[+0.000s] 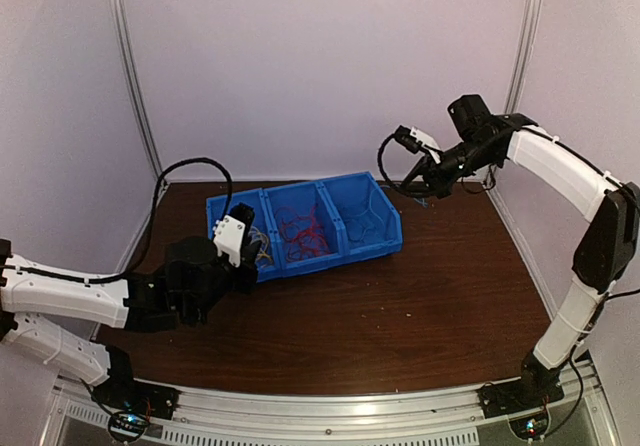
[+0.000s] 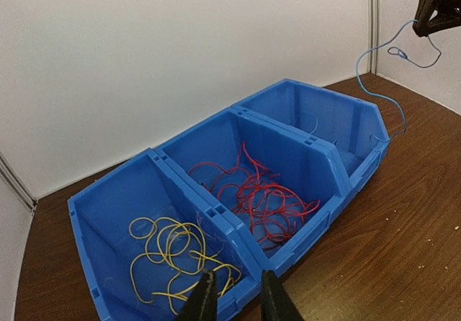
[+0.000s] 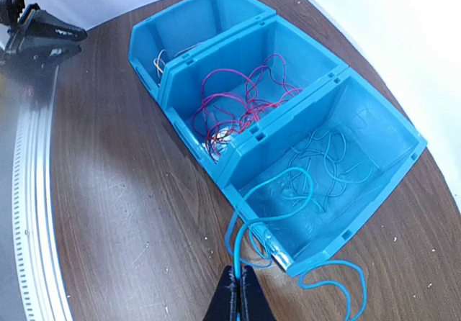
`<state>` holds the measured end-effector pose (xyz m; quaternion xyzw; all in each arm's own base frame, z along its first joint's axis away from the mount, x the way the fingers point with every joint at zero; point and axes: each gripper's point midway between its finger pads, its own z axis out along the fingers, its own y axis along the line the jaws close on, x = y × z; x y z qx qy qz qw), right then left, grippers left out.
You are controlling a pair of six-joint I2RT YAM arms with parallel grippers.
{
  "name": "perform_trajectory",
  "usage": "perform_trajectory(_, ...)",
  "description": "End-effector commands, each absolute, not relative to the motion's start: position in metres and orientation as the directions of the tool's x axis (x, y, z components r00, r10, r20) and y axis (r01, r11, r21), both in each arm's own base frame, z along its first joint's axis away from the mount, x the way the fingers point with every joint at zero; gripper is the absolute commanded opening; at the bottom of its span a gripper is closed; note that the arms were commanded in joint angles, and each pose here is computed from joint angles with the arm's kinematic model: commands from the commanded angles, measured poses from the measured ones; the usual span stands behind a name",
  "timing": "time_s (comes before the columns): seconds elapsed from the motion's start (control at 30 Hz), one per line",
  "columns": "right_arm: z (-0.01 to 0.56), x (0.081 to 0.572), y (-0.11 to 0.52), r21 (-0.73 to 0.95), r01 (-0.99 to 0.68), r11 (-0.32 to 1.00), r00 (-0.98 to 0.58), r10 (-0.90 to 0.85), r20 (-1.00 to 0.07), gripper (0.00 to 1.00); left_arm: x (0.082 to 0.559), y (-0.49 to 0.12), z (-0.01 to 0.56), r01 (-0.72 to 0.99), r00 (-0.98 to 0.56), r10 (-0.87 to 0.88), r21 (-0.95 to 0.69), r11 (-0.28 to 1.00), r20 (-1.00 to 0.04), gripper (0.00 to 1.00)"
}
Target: Untangle the cables
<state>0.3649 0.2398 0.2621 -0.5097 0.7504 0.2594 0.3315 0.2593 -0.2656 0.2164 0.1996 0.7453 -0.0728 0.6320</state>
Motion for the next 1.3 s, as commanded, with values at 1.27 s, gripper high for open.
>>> perform_trajectory(1.27,0.188,0.503,0.330,0.235,-0.811,0.536,-0.495,-0.414,-0.764,0.04,0.238,-0.225,0.212,0.357,-0.227,-0.048,-0.129,0.925,-0.973,0.32)
